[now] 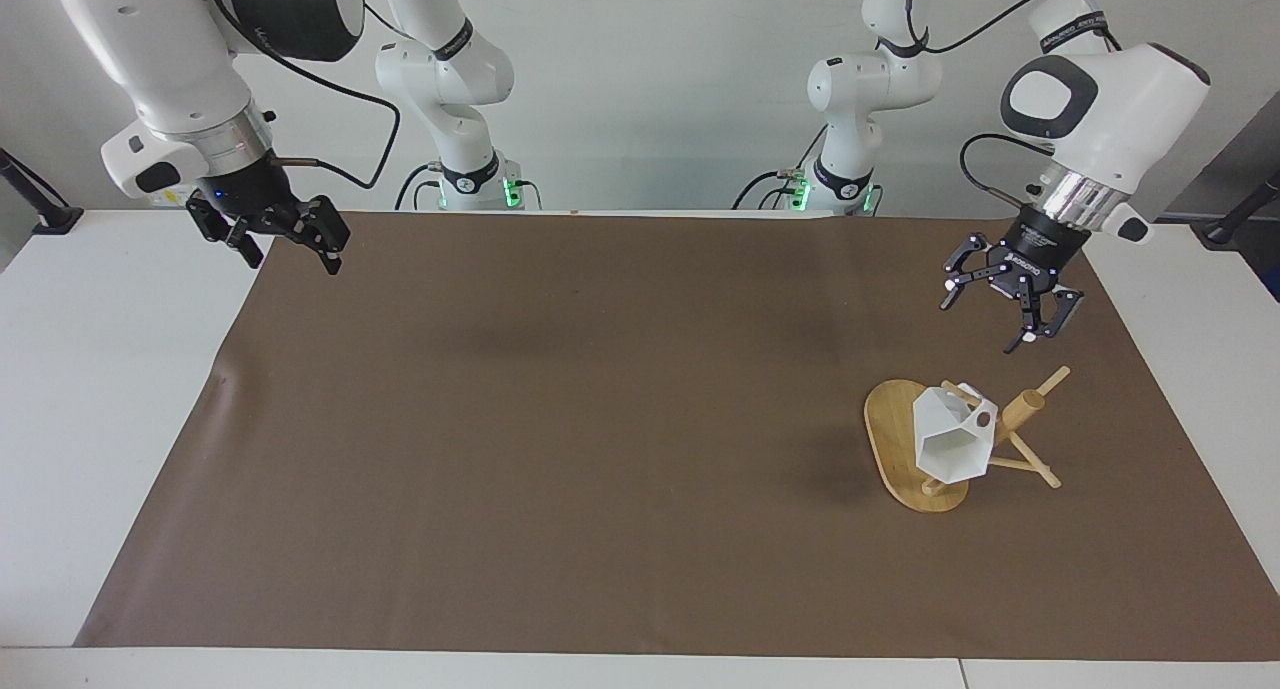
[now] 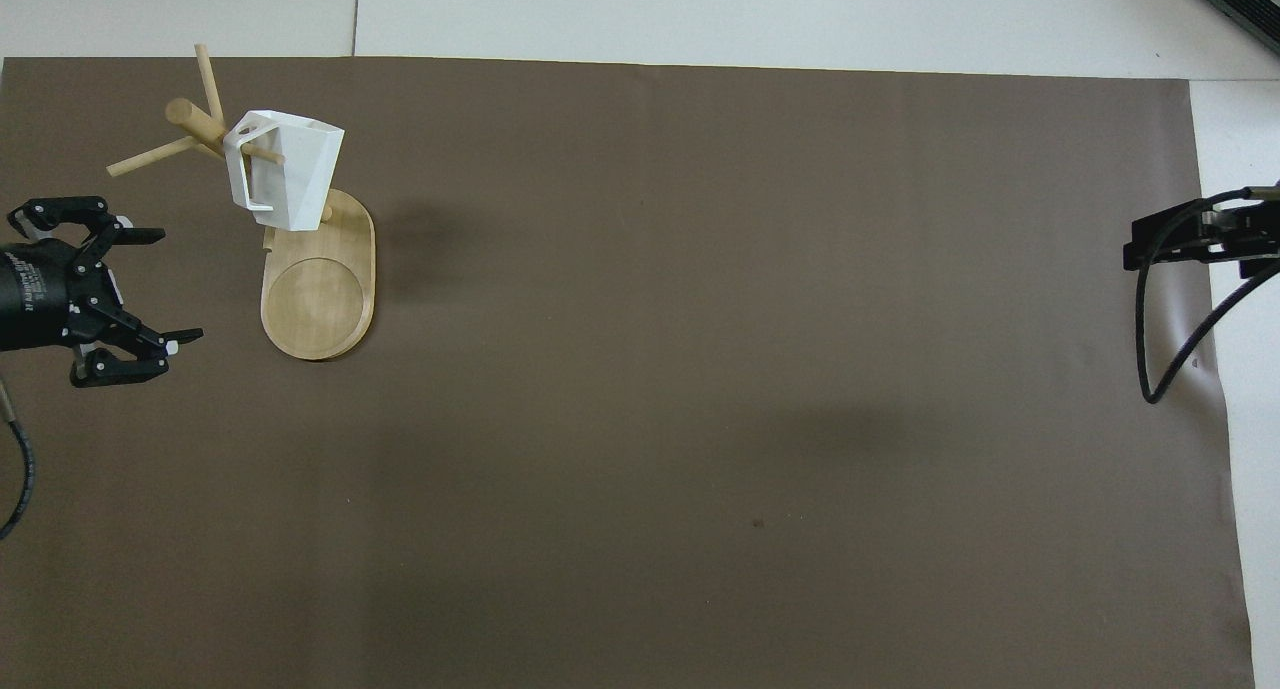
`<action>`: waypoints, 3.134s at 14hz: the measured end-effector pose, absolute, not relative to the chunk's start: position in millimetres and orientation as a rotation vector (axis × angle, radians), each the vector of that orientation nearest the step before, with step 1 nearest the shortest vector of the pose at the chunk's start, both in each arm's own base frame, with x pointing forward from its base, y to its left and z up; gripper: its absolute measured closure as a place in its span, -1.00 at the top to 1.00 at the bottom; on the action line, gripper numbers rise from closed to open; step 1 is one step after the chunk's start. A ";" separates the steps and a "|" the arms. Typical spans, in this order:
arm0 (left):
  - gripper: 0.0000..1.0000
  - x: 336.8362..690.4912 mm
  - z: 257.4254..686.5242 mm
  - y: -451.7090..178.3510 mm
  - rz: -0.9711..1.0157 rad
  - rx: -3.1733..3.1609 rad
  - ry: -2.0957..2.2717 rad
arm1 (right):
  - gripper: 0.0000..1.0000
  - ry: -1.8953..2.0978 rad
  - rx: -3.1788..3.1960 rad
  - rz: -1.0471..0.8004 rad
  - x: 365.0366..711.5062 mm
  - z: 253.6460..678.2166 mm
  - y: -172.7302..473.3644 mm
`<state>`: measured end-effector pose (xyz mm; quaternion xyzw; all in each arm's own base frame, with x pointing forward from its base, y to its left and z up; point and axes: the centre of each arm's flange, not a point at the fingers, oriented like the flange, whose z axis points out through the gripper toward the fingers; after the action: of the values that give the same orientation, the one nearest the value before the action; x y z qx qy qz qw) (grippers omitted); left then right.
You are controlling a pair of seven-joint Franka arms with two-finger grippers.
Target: Hang cup on rack
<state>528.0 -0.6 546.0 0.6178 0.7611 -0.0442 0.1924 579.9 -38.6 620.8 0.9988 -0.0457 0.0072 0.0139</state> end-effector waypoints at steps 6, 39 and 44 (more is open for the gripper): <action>1.00 523.0 583.5 6.7 -0.051 2.200 1.712 | 1.00 -0.142 3.110 0.029 578.7 623.3 -38.5; 1.00 527.0 650.5 -28.4 0.008 3.120 -0.076 | 1.00 -0.146 3.109 0.059 562.8 640.5 -38.7; 1.00 530.3 642.6 -41.9 0.013 3.121 -0.114 | 1.00 -0.146 3.109 0.058 562.8 640.3 -38.8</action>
<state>530.3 -41.9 642.6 0.9993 -0.0366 0.0042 0.0094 562.8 -38.8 640.3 0.9986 -0.0468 0.0188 0.0145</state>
